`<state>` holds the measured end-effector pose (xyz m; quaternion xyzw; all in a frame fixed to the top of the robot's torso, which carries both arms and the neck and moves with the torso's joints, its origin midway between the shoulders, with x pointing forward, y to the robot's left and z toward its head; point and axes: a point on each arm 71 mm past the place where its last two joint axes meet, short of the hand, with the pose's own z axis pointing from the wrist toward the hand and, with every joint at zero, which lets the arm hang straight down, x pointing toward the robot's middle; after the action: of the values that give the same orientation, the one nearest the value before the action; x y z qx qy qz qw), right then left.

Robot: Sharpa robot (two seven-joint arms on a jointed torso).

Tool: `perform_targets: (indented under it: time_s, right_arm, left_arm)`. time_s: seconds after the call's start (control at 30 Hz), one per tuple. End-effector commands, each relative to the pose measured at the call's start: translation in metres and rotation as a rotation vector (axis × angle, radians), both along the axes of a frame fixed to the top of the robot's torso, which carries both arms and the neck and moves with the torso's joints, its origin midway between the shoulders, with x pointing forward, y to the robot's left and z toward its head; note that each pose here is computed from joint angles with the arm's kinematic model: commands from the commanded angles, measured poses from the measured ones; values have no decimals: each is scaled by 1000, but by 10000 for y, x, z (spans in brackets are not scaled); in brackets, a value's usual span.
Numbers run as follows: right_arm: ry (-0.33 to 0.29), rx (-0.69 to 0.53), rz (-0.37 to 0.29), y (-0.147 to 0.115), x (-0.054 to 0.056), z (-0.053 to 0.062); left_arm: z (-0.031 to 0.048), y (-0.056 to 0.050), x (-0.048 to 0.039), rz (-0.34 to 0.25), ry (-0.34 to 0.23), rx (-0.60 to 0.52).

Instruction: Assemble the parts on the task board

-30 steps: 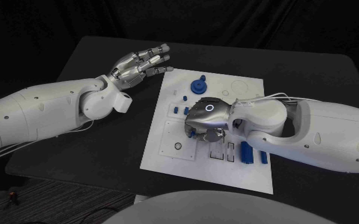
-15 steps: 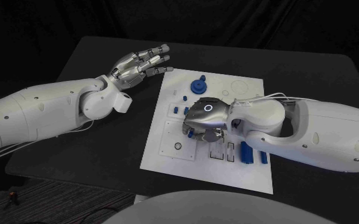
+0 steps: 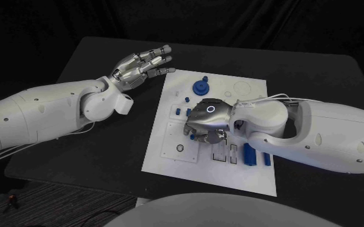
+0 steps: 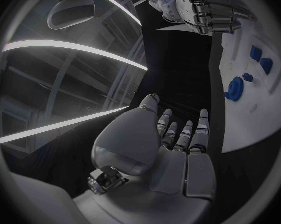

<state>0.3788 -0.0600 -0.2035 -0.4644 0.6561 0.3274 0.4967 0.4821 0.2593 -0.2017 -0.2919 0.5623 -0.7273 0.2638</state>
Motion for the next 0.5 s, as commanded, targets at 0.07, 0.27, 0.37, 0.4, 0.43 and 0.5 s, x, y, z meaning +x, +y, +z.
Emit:
perform_targets:
  time_s: [0.07,0.27,0.37,0.4,0.43,0.5]
  right_arm:
    - [-9,0,-4,-1,1,-2]
    - [-10,4,-2,-11,1,0]
    - [-17,21,-6,-40,7,12]
    - [-19,26,-8,-54,9,16]
    - [-22,32,-11,-75,12,21]
    - [-27,41,-16,-120,19,35]
  left_arm:
    - [9,-13,-6,-10,-4,-24]
    - [6,-8,-6,-10,-2,-22]
    - [4,-4,-8,-10,-1,-22]
    - [4,-2,-9,-10,-1,-22]
    - [4,1,-10,-9,-1,-22]
    - [3,7,-12,-8,0,-21]
